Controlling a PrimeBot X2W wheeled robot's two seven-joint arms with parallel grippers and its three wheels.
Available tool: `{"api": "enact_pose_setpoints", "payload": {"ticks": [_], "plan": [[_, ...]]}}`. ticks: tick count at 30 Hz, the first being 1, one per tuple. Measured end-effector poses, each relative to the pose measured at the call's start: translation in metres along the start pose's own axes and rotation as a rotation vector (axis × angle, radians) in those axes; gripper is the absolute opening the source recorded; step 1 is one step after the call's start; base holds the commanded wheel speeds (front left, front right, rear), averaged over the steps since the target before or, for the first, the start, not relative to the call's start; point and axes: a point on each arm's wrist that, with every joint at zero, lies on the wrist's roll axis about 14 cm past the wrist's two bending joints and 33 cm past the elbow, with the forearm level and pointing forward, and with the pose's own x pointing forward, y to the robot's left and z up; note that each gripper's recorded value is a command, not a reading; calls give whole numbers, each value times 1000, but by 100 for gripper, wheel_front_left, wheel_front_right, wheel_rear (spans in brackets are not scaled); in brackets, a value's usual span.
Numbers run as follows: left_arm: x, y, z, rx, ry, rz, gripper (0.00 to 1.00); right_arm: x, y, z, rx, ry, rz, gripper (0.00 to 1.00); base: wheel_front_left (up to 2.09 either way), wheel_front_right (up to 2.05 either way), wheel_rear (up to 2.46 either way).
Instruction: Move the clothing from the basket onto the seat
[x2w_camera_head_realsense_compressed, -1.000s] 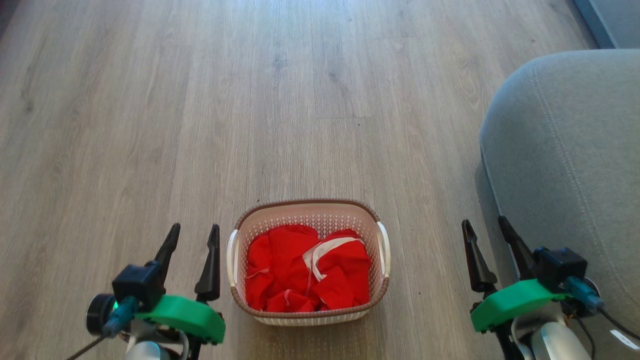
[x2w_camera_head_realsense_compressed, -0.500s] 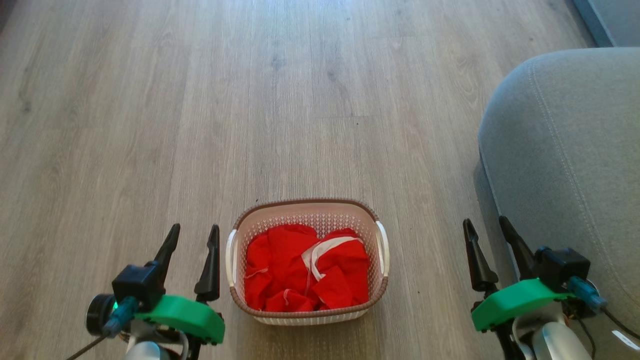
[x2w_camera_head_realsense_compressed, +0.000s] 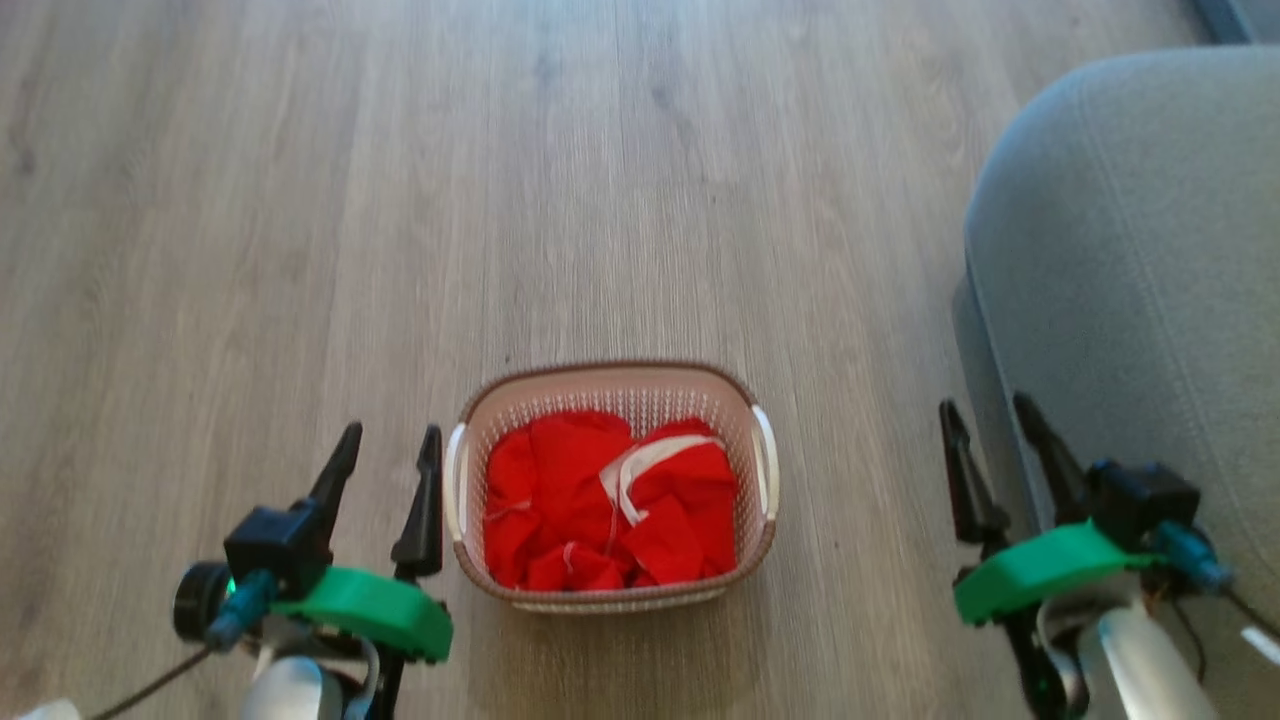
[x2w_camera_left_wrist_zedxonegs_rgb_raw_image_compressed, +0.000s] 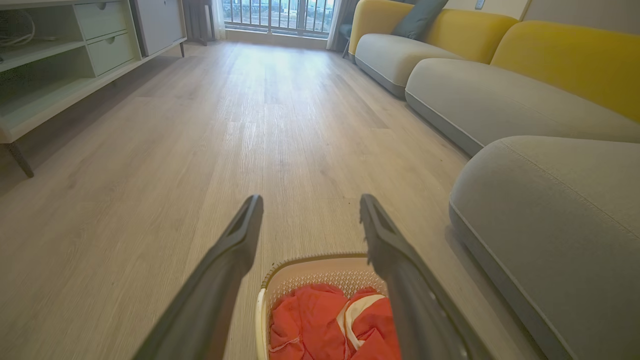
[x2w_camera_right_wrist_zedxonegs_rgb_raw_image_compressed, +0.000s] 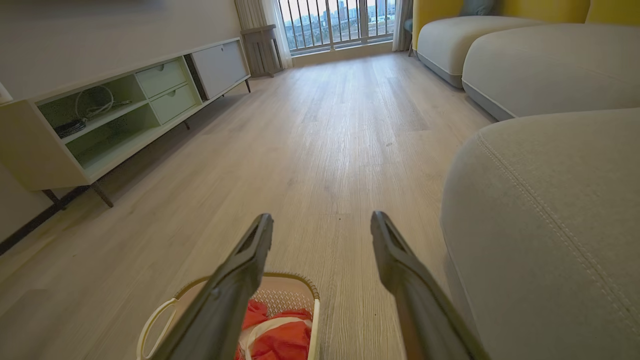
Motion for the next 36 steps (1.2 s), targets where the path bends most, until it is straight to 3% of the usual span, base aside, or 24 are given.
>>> {"api": "enact_pose_setpoints", "payload": {"ticks": [6, 11, 17, 22, 29, 36], "plan": [[34, -9, -9, -7, 15, -39, 100, 33, -9, 9, -26, -33, -10, 100, 0, 0, 0], [71, -16, -43, -2, 88, -69, 100, 70, -16, 9, -31, -54, -14, 100, 0, 0, 0], [115, -31, -116, 41, 247, -144, 100, 124, -25, 5, -44, -100, -11, 100, 0, 0, 0], [138, -39, -187, 72, 399, -194, 100, 154, -34, -20, -52, -85, -13, 100, 0, 0, 0], [142, -43, -286, 120, 644, -237, 100, 170, -48, -67, -68, -13, -21, 100, 0, 0, 0], [142, -47, -345, 108, 816, -211, 100, 162, -70, -95, -83, 53, -65, 100, 0, 0, 0]]}}
